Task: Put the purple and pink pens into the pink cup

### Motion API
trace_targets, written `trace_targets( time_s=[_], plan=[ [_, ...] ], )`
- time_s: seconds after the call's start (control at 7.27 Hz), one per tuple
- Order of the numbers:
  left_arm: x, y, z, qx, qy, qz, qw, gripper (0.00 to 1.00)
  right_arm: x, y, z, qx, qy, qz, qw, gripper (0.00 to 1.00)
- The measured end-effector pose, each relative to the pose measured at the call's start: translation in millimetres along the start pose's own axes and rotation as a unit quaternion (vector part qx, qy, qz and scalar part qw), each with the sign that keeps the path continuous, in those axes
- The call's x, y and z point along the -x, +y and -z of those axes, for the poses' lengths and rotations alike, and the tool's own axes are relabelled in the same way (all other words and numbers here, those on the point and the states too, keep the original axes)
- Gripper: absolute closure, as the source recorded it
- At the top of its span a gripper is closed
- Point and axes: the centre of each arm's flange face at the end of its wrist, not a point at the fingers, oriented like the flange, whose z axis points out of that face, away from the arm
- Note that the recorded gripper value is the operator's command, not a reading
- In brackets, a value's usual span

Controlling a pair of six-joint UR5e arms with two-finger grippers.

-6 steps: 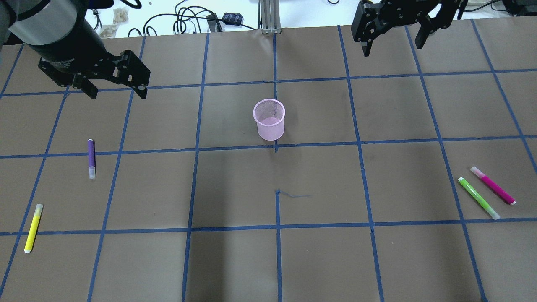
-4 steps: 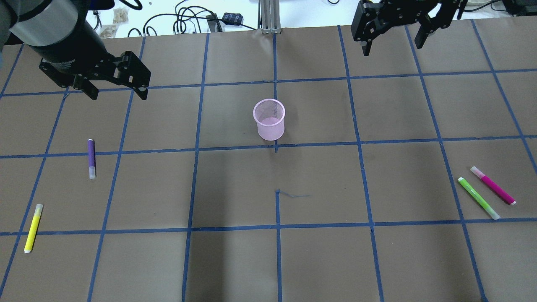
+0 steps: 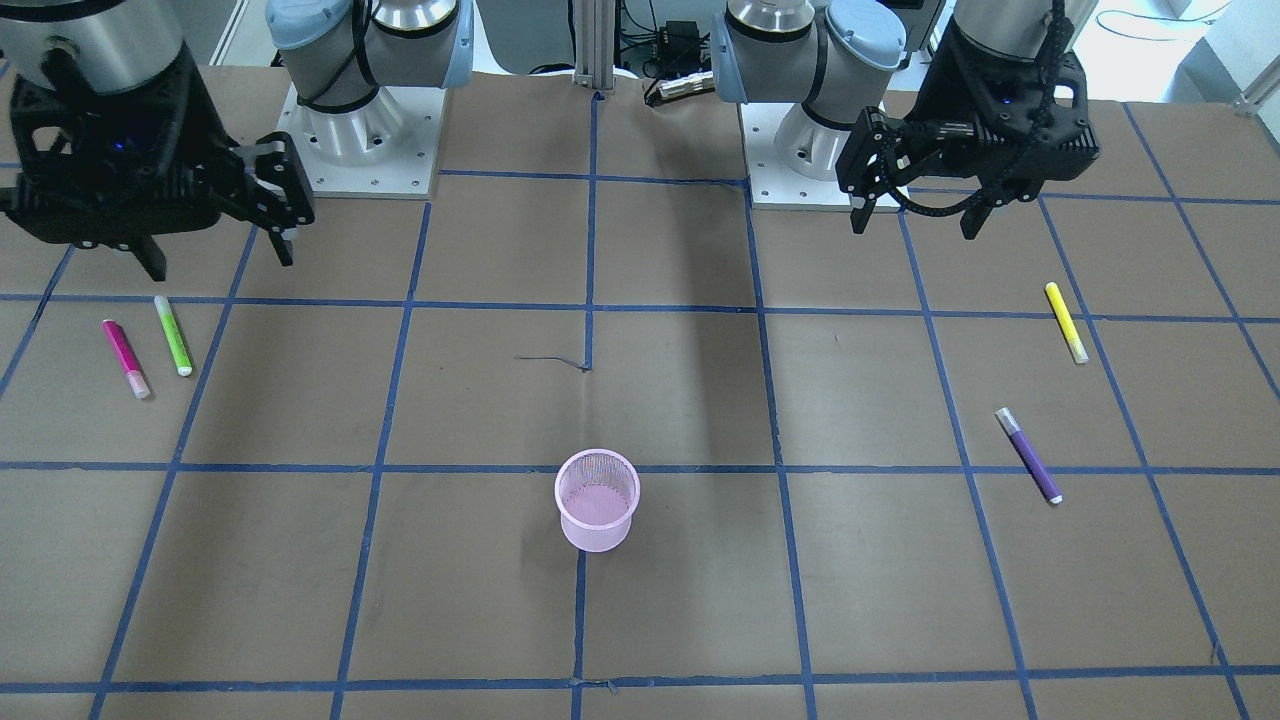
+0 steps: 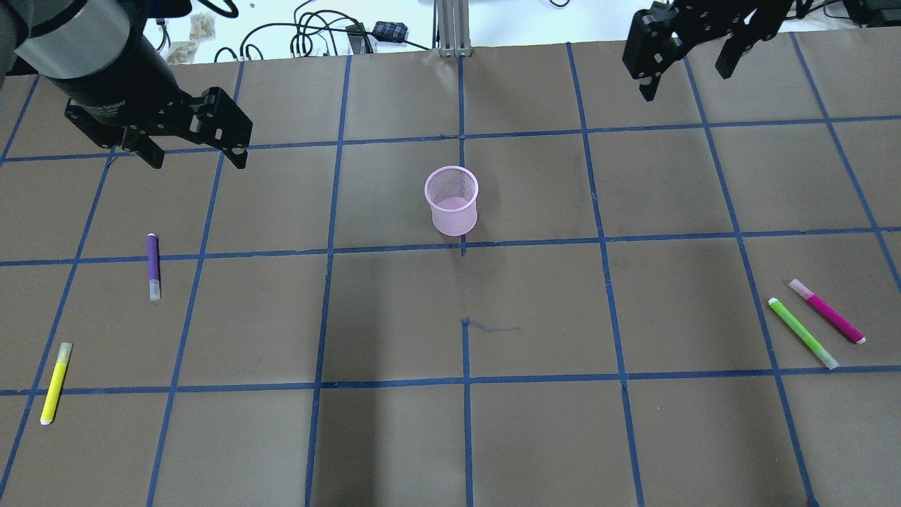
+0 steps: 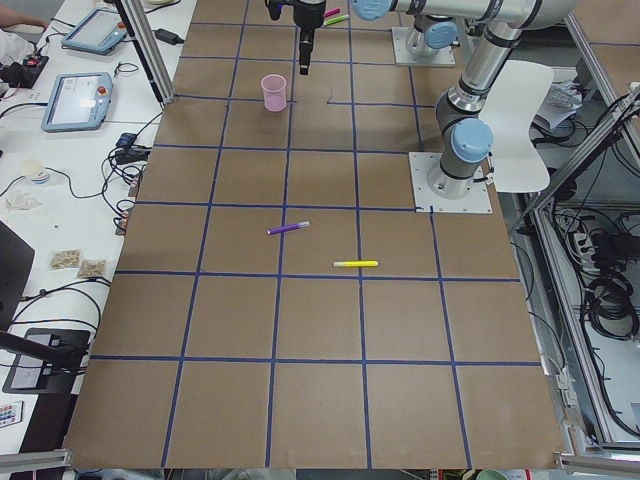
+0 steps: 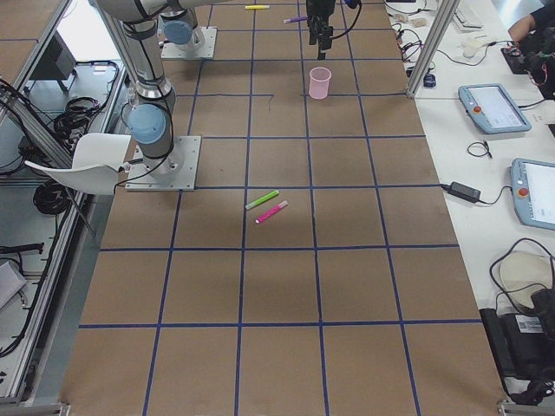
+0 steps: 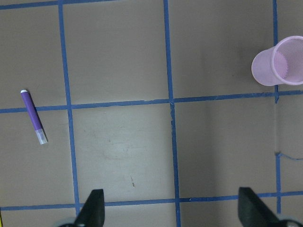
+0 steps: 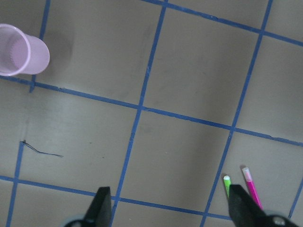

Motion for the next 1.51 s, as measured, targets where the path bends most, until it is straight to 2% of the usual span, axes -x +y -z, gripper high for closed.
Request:
trace_targets(
  time_s=[0.14,0.41,0.69,0.83,0.96,1.24,1.51],
  plan=[
    [2.1,0.4,-1.1,0.005,-0.001,0.002,1.0000,0.00,-41.1,18.8,3.8,0.019,-0.005,0.008,0.9998,0.14],
    [30.1,-1.1,-11.2,0.035,0.003,0.031,0.9989,0.00,-146.0,68.7,6.8,0.040,-0.019,0.029,0.9986,0.14],
    [81.6,-11.6,-35.3,0.070,0.026,0.080,0.9939,0.00,-251.3,125.4,-11.6,0.048,-0.046,0.104,0.9923,0.15],
    [110.3,-22.4,-58.6,0.091,0.036,0.093,0.9908,0.00,-289.3,154.3,-34.1,0.047,-0.068,0.129,0.9882,0.16],
    [137.4,-35.0,-89.9,0.116,0.046,0.097,0.9874,0.00,-311.0,172.7,-64.9,0.038,-0.084,0.144,0.9852,0.16],
    [182.6,-63.1,-164.7,0.144,0.046,0.087,0.9847,0.00,-331.8,190.9,-149.7,-0.014,-0.091,0.193,0.9768,0.16],
    [231.5,-79.6,-242.1,0.164,0.033,0.070,0.9834,0.00,-339.5,225.7,-240.8,-0.096,-0.095,0.258,0.9568,0.16]
  ],
)
